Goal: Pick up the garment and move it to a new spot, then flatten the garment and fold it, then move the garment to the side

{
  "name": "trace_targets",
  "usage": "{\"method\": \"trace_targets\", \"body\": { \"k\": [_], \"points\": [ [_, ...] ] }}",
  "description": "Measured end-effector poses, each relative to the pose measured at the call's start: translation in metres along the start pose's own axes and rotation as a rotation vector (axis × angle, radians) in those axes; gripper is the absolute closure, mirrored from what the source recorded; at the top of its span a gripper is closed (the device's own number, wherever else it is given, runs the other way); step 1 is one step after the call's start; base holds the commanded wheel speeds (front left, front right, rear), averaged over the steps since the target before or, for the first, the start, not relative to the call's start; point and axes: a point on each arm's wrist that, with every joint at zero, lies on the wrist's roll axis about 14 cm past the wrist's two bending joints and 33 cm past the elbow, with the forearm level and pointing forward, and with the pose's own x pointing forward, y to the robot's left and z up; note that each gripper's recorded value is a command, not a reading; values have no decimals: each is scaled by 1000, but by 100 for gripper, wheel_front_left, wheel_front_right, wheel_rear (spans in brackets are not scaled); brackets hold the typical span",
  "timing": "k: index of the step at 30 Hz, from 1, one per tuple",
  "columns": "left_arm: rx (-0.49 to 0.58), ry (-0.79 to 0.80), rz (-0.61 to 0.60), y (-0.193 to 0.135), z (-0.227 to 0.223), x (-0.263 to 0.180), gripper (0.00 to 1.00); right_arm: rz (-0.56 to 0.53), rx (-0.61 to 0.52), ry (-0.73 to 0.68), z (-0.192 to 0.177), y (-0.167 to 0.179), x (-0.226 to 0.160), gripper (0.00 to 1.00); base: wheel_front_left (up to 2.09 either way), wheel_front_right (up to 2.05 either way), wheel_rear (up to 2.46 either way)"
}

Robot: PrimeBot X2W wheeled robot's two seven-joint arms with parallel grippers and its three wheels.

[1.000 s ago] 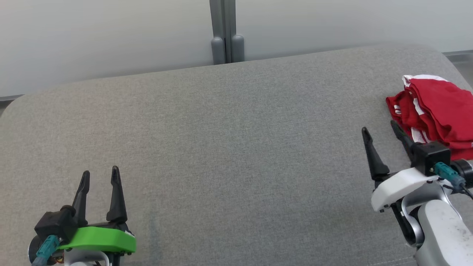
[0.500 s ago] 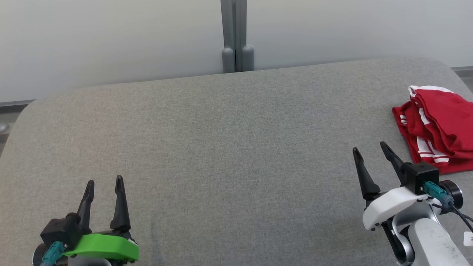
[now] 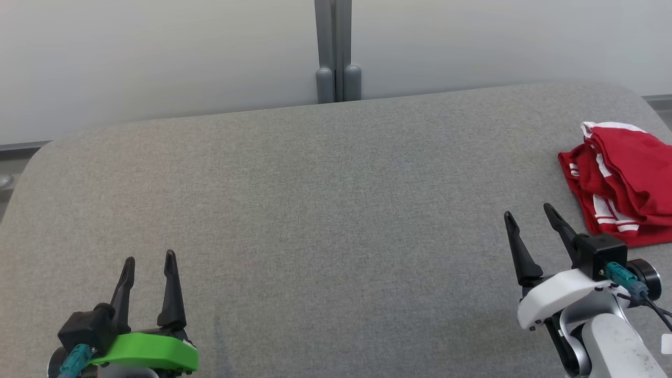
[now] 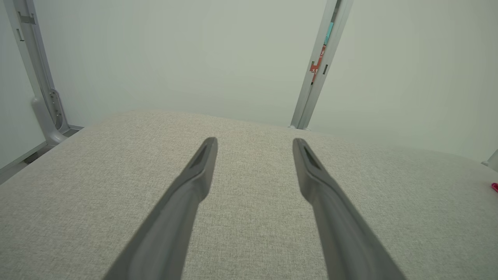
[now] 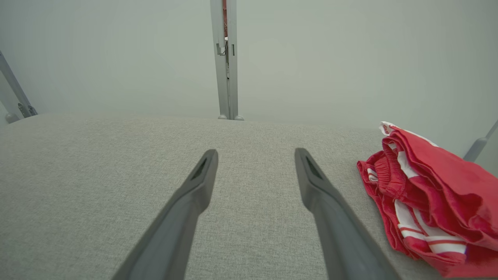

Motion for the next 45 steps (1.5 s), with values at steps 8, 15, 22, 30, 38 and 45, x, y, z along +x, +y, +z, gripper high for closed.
{"method": "trace_targets", "body": {
  "k": [8,15,22,30,38,45],
  "points": [
    [-2,-1,1,0,0,1,0,5,1,0,-1,2,-1,0,0,0,0],
    [-1,-1,0,0,0,1,0,10,2,8,-4,5,-2,0,0,0,0],
    [-14,32,3,-2,-11,-1,100,8,16,48,-17,7,-7,100,0,0,0],
    [-70,104,35,2,-33,-11,100,-17,105,144,-49,11,-23,100,0,0,0],
    [-204,116,77,8,-34,-11,100,-67,266,137,-47,5,-21,100,0,0,0],
    [-309,117,106,12,-32,-10,100,-101,396,125,-45,1,-20,100,0,0,0]
  ]
}}
